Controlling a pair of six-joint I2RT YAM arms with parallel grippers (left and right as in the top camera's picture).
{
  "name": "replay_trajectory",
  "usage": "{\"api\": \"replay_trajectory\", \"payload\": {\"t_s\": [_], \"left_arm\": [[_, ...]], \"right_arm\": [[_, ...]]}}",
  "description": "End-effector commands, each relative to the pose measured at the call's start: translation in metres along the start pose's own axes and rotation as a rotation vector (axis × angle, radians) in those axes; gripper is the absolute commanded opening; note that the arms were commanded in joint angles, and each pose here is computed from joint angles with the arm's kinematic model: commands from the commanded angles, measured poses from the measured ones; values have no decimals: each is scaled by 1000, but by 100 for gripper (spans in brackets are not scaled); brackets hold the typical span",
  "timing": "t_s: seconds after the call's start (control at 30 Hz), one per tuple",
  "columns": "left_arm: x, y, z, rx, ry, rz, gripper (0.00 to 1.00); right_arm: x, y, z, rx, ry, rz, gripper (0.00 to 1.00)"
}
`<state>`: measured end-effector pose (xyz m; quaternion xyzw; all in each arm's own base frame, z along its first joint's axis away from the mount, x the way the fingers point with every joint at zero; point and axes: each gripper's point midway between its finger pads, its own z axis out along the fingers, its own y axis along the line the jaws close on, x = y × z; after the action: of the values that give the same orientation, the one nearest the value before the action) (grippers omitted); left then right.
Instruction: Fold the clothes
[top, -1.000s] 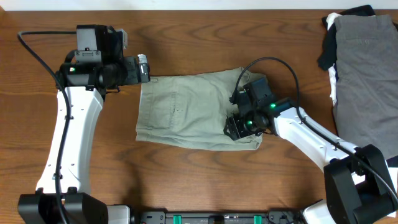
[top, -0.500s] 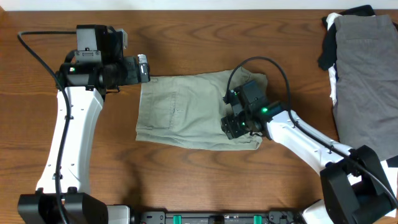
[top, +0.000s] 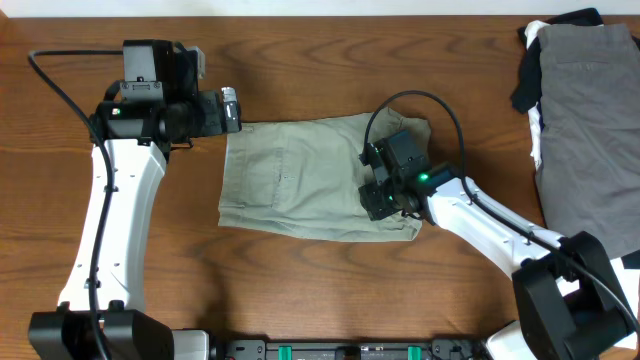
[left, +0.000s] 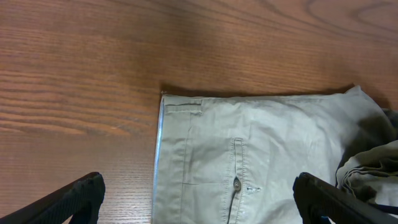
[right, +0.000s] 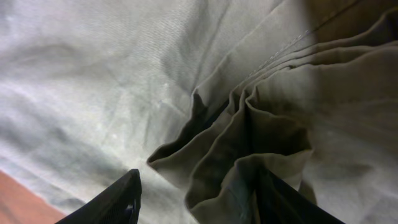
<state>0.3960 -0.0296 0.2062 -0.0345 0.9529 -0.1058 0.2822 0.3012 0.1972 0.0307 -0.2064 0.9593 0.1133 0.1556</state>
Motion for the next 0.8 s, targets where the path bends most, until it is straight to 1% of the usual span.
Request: {"api": "replay_trajectory", "payload": {"t_s": [0.0,0.13,0.2,0.27,0.37,0.4,0.6,0.63,0.67,0.77], "left_arm": [[-6,-2,-4,12,-15,-13,98],[-6,-2,-4,12,-15,-13,98],[-6,-2,-4,12,-15,-13,98],[-6,-2,-4,12,-15,-13,98],[-6,-2,-4,12,-15,-13,98],[-6,-2,-4,12,-15,-13,98],[-6,-2,-4,12,-15,-13,98],[-6,-2,-4,12,-15,-13,98],[-6,-2,-4,12,-15,-13,98],[-6,-2,-4,12,-15,-13,98]], "right_arm": [[6,-2,8,17,23,0,57],[4,-2,8,17,16,-1,57],[3,-2,8,20,14,-1,54],[2,-3,9,26,6,-1,50],[-1,-6,9,41,-6,12,40],[-2,-5,9,41,-8,12,39],[-2,-5,9,40,-8,13,39],[-2,-5,9,40,-8,15,37],[-2,-6,9,41,-9,15,36],[-1,-7,12,46,-2,16,21]]}}
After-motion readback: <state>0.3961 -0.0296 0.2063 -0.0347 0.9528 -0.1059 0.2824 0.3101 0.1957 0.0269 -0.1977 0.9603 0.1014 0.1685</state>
